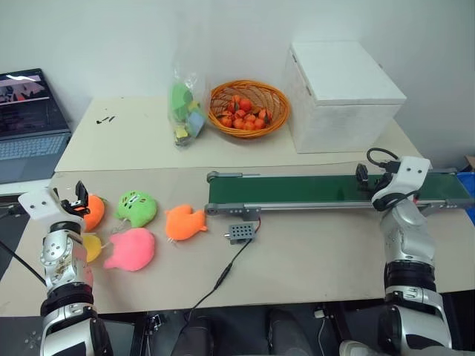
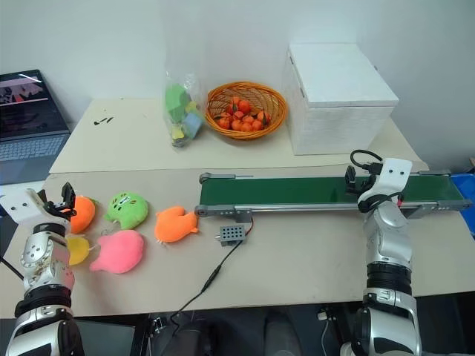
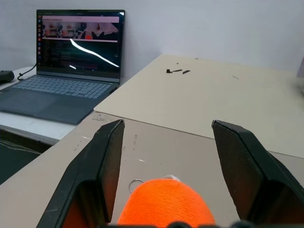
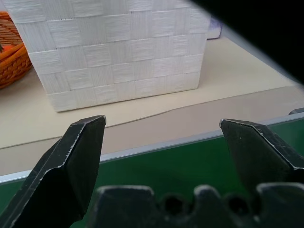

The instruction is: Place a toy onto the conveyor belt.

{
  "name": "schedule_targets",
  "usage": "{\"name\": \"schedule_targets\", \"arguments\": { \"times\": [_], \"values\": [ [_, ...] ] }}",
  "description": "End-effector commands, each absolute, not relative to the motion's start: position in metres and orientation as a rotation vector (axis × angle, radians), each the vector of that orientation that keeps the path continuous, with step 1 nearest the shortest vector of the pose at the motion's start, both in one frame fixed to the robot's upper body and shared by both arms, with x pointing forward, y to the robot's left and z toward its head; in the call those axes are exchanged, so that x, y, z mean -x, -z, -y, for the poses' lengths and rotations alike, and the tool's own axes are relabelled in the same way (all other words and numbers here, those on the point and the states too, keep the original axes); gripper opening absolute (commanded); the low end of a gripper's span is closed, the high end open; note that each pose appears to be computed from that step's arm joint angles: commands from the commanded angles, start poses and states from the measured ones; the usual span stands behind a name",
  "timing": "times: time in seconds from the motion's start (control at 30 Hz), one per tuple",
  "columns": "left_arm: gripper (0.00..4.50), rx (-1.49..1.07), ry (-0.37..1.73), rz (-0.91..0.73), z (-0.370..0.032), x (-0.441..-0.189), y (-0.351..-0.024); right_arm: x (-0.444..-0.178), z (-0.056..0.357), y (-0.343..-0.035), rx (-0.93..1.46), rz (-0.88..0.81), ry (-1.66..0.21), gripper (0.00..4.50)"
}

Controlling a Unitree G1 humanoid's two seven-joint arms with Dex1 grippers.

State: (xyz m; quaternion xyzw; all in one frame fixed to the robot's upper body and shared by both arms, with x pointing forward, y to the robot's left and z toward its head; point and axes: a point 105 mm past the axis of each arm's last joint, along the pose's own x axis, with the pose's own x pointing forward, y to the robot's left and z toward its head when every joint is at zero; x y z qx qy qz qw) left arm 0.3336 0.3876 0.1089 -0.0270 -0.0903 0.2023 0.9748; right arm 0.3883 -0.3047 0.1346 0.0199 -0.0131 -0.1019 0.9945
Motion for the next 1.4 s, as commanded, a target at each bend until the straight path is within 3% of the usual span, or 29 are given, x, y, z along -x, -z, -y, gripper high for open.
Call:
{"name": "schedule_targets", "arguments": {
  "times": [0.03,0.13,0.2,0.33,0.43,0.63,0.77,0.87,0.97,1.17,1.3,1.4],
  "values": [
    [3.13,0.035,-0.378,0.298,-0.383,-0.332,-0.145,-0.392,0.292,-0.162,0.036,0.106,0.143,4.50],
    [3.13,0.077,-0.373,0.344,-0.375,-0.333,-0.156,-0.395,0.228,-0.188,0.143,0.140,-0.183,4.50],
    [3.13,0.076,-0.370,0.327,-0.373,-0.334,-0.154,-0.379,0.174,-0.201,0.188,0.163,-0.478,4.50],
    [3.13,0.074,-0.359,0.301,-0.371,-0.338,-0.146,-0.292,0.093,-0.201,0.196,0.135,-1.135,4.50],
    [3.13,0.078,-0.350,0.297,-0.368,-0.340,-0.145,-0.241,0.078,-0.198,0.153,0.100,-1.424,4.50],
    [3.13,0.082,-0.385,0.319,-0.374,-0.333,-0.149,-0.247,0.077,-0.185,0.178,0.030,-1.421,4.50],
    [3.13,0.212,-0.561,0.435,-0.415,-0.293,-0.181,-0.250,0.079,-0.179,0.187,0.003,-1.408,4.50],
    [3.13,0.431,-0.682,0.480,-0.435,-0.256,-0.186,-0.254,0.084,-0.173,0.193,-0.024,-1.382,4.50],
    [3.13,0.628,-0.656,0.442,-0.416,-0.233,-0.168,-0.260,0.090,-0.168,0.196,-0.049,-1.347,4.50],
    [3.13,0.885,-0.741,0.302,-0.399,-0.178,-0.099,-0.273,0.099,-0.154,0.219,-0.091,-1.271,4.50],
    [3.13,1.047,-0.738,0.236,-0.389,-0.174,-0.056,-0.273,0.096,-0.154,0.205,-0.083,-1.280,4.50],
    [3.13,1.086,-0.667,0.232,-0.383,-0.183,-0.051,-0.277,0.097,-0.152,0.212,-0.086,-1.265,4.50]
  ]
}}
